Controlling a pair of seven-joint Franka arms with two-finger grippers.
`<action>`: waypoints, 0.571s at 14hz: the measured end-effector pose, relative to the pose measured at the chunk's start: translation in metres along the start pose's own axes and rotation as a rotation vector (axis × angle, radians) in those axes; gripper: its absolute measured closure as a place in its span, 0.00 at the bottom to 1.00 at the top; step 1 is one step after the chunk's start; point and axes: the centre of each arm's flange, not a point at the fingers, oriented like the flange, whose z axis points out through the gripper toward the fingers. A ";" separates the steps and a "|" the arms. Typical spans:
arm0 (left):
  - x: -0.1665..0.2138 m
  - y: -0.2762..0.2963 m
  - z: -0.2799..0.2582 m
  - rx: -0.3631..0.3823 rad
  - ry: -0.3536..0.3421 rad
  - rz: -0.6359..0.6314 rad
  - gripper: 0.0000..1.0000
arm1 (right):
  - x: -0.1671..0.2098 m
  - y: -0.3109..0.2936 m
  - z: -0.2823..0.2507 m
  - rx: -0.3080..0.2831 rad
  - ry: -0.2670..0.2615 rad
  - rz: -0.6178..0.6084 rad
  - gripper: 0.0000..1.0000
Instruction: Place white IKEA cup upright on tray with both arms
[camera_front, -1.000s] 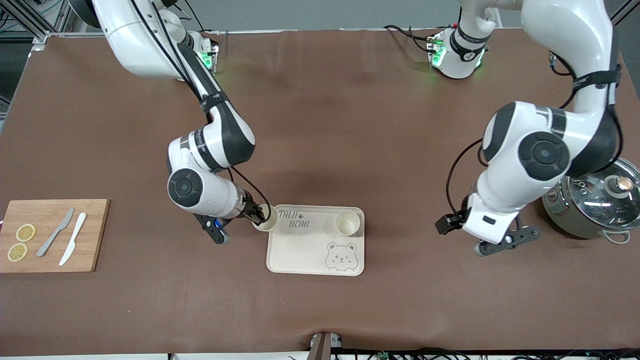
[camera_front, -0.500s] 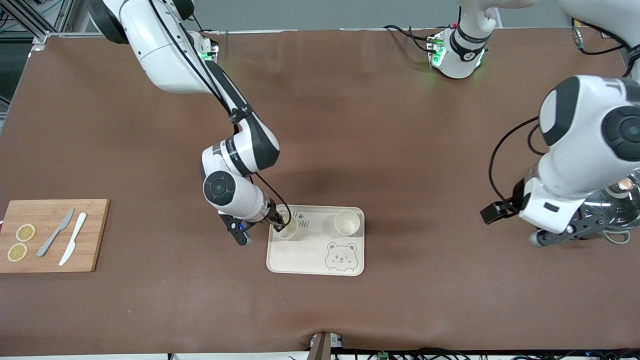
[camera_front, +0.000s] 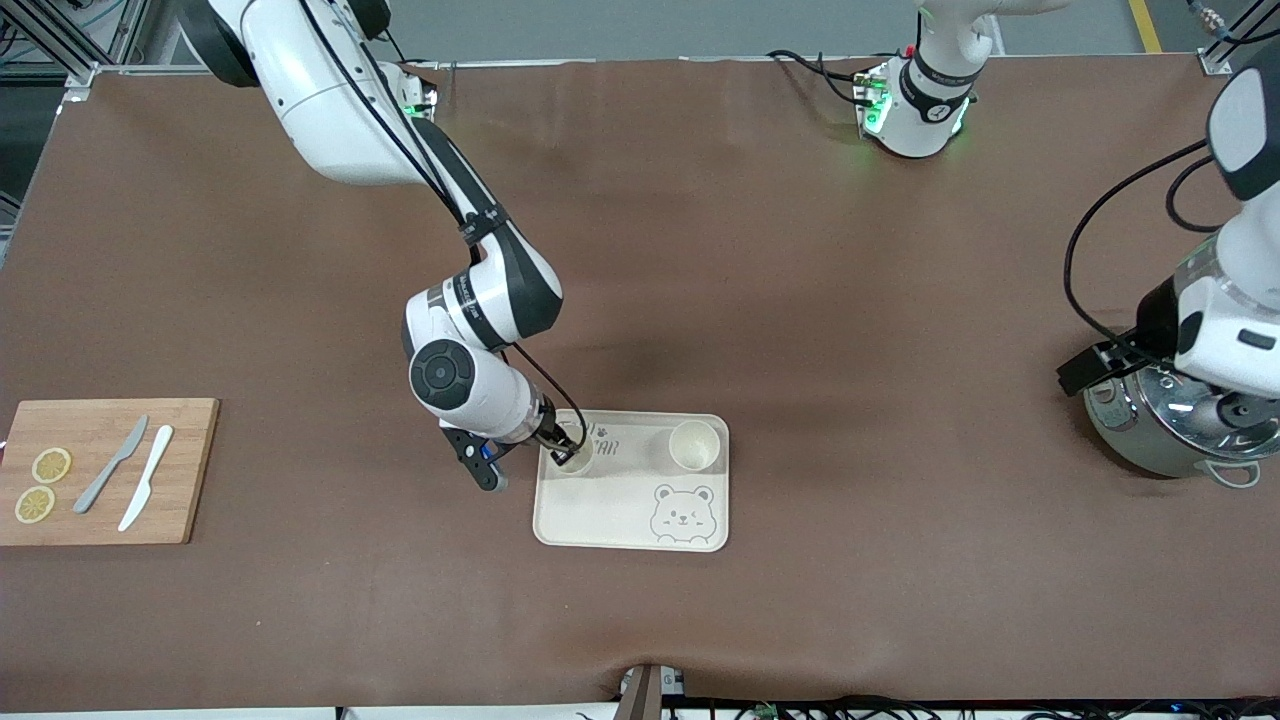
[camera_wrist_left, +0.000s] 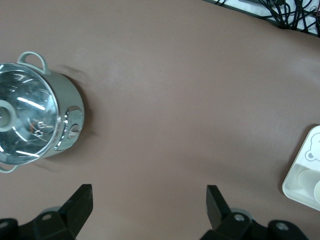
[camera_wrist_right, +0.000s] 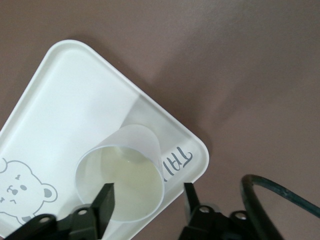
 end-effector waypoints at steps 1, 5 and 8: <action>-0.001 -0.004 -0.005 0.000 0.003 0.017 0.00 | -0.001 0.000 -0.010 -0.025 -0.008 -0.002 0.21; 0.000 -0.027 -0.010 0.012 -0.019 0.121 0.00 | 0.014 0.014 -0.077 -0.149 -0.055 0.018 0.00; -0.002 -0.031 -0.013 0.013 -0.023 0.187 0.00 | 0.038 0.035 -0.137 -0.161 -0.065 0.018 0.00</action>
